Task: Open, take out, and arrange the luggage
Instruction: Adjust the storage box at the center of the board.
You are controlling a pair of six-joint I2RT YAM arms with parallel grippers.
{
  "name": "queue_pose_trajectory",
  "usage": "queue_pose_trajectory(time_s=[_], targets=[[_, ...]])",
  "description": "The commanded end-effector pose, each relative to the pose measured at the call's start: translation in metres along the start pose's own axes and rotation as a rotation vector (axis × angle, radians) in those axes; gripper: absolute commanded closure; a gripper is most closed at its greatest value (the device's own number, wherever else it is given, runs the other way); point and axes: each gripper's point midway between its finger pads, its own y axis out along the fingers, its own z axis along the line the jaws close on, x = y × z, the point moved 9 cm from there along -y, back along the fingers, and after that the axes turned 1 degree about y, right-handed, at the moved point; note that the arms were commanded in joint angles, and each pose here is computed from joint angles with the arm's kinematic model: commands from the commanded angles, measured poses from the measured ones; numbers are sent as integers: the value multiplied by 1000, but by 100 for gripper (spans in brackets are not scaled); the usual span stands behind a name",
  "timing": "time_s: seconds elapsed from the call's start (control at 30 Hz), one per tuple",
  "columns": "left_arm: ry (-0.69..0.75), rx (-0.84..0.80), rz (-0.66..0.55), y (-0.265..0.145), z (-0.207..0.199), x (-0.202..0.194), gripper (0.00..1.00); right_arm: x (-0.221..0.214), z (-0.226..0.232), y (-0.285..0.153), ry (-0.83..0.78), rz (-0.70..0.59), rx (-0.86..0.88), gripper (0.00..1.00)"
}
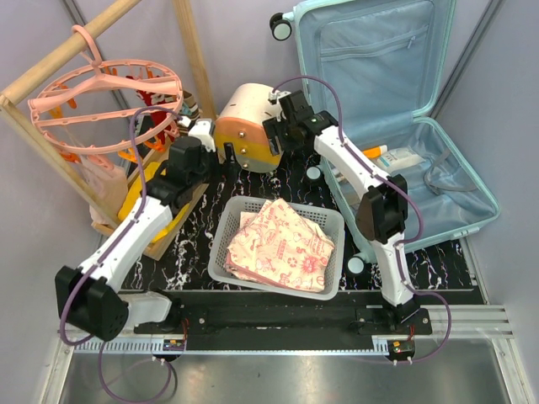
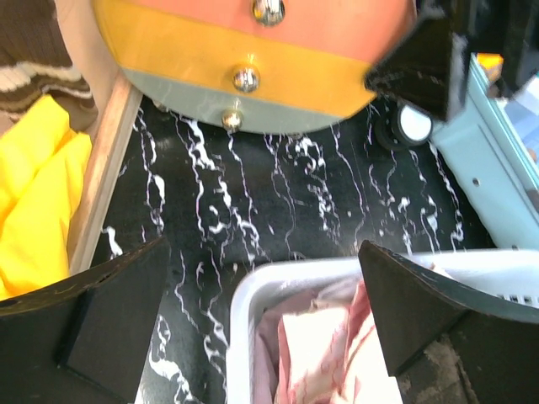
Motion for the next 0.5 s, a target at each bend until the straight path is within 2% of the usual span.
queue_pose_trajectory(time_s=[0.0,0.07,0.1,0.27,0.47], targets=[[0,12,-110,27,-7,40,4,35,2,-59,-18,-159,146,23],[14,21,-119,38,-11,48,7,30,7,-72,-24,-157,202,24],[29,17,-138,41,-15,57,7,36,8,-96,-28,-209,214,24],[71,70,-136,74,-16,69,14,23,1,-146,27,-266,170,23],[115,99,-111,102,-15,80,23,9,-24,-167,176,-264,140,25]])
